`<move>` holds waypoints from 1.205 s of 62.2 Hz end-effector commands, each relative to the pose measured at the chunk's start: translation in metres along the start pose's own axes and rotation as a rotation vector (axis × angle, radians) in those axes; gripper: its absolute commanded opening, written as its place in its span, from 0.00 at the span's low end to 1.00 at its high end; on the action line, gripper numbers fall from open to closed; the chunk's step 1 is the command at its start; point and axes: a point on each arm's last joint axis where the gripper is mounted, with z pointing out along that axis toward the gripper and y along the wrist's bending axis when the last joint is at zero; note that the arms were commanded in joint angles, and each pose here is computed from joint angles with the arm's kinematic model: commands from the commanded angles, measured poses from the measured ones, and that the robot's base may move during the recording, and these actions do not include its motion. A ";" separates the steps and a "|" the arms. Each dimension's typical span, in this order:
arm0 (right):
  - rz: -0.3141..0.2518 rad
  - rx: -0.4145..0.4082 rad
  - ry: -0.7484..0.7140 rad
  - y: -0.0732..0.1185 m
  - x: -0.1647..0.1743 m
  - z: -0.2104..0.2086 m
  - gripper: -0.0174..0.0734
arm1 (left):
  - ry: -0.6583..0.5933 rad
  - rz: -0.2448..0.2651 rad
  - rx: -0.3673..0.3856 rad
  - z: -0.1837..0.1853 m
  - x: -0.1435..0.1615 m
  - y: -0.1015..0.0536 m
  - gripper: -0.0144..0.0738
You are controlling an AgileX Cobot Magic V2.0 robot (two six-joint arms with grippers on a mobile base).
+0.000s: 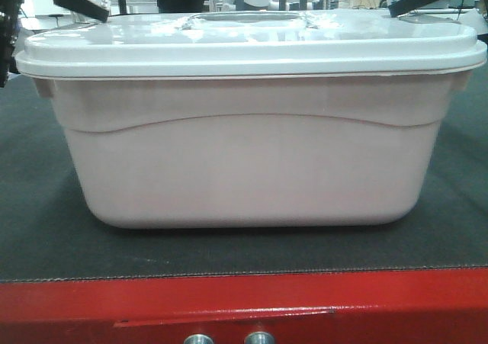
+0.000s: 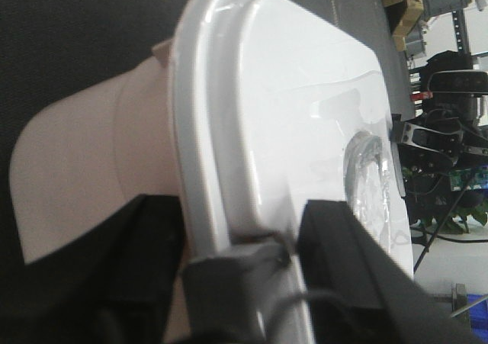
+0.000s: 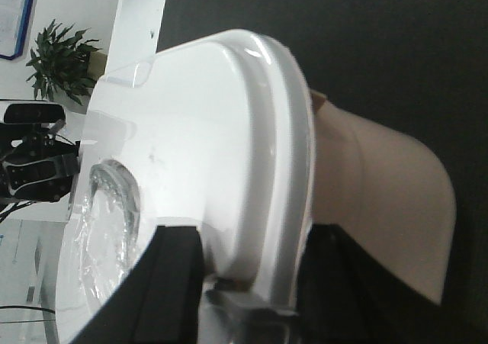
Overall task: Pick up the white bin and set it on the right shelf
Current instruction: 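Close both grippers on the lid rims at the bin's two ends, then lift the pink bin off the mat with both grippers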
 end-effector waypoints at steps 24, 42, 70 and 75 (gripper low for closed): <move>-0.137 -0.270 -0.080 0.079 0.001 -0.031 0.25 | -0.063 -0.007 0.281 -0.008 -0.008 -0.047 0.02; -0.135 -0.373 -0.171 0.110 0.003 -0.047 0.25 | -0.118 0.033 0.338 -0.017 -0.012 -0.071 0.02; -0.078 -0.557 -0.297 0.138 -0.001 -0.065 0.25 | -0.200 0.226 0.425 -0.052 -0.045 -0.152 0.02; -0.074 -0.602 -0.329 0.145 -0.001 -0.070 0.25 | -0.207 0.248 0.435 -0.057 -0.048 -0.163 0.02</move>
